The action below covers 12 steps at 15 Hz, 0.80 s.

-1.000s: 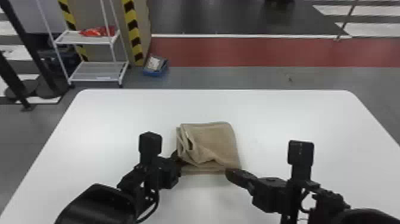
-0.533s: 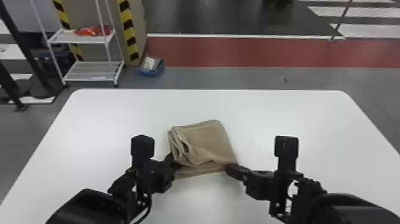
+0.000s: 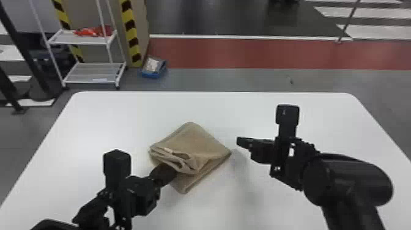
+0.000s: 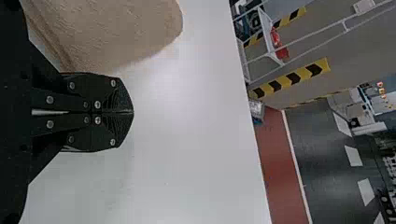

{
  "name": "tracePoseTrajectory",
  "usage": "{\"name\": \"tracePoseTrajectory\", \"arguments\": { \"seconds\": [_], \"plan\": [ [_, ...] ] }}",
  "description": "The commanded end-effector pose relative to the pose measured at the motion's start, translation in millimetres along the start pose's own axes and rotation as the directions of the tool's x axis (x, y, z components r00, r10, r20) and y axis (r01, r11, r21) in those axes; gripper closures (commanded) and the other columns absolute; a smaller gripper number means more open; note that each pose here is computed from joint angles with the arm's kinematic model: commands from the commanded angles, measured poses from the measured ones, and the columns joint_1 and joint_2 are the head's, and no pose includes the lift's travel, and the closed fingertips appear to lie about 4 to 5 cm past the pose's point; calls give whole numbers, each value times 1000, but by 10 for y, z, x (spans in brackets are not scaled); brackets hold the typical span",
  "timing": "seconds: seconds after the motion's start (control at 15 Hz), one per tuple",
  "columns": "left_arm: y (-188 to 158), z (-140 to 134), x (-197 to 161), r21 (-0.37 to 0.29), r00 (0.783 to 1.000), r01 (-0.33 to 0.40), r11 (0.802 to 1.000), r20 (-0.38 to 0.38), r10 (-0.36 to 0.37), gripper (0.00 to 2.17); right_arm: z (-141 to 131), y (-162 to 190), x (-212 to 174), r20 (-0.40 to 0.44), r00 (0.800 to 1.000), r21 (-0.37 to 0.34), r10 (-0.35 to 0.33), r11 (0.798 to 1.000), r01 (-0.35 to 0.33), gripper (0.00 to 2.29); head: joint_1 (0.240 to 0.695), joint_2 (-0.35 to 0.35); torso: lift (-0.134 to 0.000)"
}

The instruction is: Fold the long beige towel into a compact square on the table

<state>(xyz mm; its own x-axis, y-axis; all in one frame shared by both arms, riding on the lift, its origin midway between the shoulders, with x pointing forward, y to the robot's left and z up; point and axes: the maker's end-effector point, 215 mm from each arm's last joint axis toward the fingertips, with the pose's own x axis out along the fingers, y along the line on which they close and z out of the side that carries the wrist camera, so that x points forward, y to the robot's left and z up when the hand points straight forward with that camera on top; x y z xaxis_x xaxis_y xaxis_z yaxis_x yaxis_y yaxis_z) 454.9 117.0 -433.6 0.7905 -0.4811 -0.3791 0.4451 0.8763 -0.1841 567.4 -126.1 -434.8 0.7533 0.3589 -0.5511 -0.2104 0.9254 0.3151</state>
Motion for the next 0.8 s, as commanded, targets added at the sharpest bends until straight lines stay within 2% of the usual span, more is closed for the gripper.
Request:
{"name": "tracePoseTrajectory", "arguments": {
  "seconds": [0.0, 0.13, 0.27, 0.53, 0.67, 0.73],
  "plan": [
    [99, 137, -259, -24, 999, -9, 1000, 37, 10, 1706, 156, 24, 225, -21, 1000, -16, -12, 1000, 11, 2020, 695, -18, -123],
    [198, 154, -402, -26, 999, -21, 999, 43, 22, 1706, 158, 12, 282, -24, 1000, -20, -15, 1000, 14, 2017, 695, 4, -123],
    [230, 144, -407, -33, 999, -22, 999, 42, 23, 1706, 150, 109, 191, 4, 1000, -15, 11, 1000, -11, 2020, 695, 32, -123],
    [538, 226, -358, -10, 994, -80, 997, 75, 80, 1706, 61, 258, -370, 59, 998, -33, 16, 999, -14, 2020, 695, 53, -123],
    [739, 371, -334, 4, 984, -119, 993, 132, 117, 1706, -187, 211, -590, 13, 1000, -22, 19, 1000, -18, 2020, 695, 63, -123],
    [832, 423, -348, 9, 979, -138, 990, 153, 135, 1706, -204, 187, -743, 26, 999, -17, 24, 1000, -23, 2020, 695, 75, -123]
  ]
}}
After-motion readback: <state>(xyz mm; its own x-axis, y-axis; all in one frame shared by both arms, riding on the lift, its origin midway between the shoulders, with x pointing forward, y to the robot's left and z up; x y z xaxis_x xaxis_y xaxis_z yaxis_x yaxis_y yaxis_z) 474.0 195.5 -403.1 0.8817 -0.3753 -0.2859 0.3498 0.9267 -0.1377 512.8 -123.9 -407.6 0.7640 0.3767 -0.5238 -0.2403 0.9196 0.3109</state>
